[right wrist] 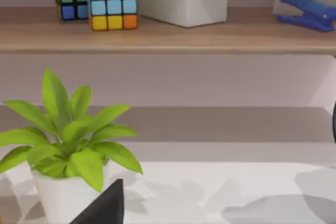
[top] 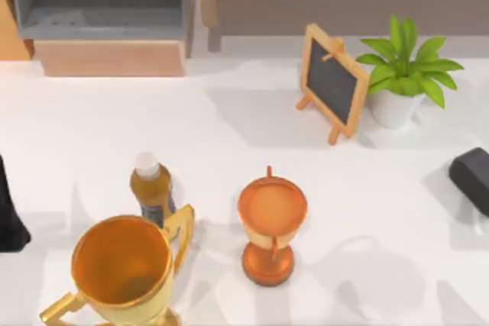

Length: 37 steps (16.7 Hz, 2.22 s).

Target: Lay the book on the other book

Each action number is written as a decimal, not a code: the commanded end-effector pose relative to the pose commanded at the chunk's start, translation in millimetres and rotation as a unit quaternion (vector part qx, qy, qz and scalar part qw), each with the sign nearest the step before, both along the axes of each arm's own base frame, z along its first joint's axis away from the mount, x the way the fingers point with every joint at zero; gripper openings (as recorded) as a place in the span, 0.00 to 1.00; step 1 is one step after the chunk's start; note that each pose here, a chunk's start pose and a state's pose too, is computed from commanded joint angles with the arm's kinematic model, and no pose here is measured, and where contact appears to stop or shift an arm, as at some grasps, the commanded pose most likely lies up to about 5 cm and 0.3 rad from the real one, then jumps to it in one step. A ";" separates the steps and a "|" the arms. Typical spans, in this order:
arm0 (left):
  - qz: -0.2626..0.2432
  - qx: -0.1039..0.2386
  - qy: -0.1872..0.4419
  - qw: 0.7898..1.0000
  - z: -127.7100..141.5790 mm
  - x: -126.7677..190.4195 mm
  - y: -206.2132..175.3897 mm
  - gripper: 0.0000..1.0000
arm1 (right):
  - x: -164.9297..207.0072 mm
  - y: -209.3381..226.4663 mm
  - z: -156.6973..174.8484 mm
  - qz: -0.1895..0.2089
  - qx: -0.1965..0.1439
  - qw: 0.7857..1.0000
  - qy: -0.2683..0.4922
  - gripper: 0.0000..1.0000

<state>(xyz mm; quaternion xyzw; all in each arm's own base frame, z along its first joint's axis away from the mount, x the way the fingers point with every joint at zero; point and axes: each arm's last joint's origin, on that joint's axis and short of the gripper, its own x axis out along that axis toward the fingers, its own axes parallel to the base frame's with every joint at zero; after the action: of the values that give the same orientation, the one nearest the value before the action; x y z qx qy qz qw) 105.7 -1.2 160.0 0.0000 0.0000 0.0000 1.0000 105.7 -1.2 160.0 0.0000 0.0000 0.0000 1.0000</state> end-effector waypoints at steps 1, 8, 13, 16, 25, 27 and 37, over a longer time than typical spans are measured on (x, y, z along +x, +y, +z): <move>0.000 0.000 0.000 1.000 0.0 0.0 0.0 1.00 | 0.0 0.0 0.0 0.000 0.000 1.000 0.000 1.00; -0.003 -0.005 -0.019 1.000 49.0 8.9 -2.2 1.00 | 0.0 0.0 0.0 0.000 0.000 1.000 0.000 1.00; -0.009 -0.012 -0.010 1.000 112.4 63.6 -9.7 1.00 | 0.0 0.0 0.0 0.000 0.000 1.000 0.000 1.00; -0.014 -0.015 0.002 1.000 134.8 123.6 -20.4 1.00 | 0.0 0.0 0.0 0.000 0.000 1.000 0.000 1.00; -0.014 -0.011 0.012 1.000 103.3 296.9 -64.2 1.00 | 0.0 0.0 0.0 0.000 0.000 1.000 0.000 1.00; -0.011 -0.010 0.007 1.000 93.7 315.8 -69.7 1.00 | 0.0 0.0 0.0 0.000 0.000 1.000 0.000 1.00; -0.008 -0.010 0.002 1.000 88.1 334.3 -72.0 1.00 | 0.0 0.0 0.0 0.000 0.000 1.000 0.000 1.00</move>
<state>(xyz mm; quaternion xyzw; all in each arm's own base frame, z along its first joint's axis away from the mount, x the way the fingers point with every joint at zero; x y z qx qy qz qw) 439.9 -73.2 248.1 -0.0098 0.0023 -0.0084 0.9999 105.7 -1.2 160.0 0.0000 0.0000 0.0000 1.0000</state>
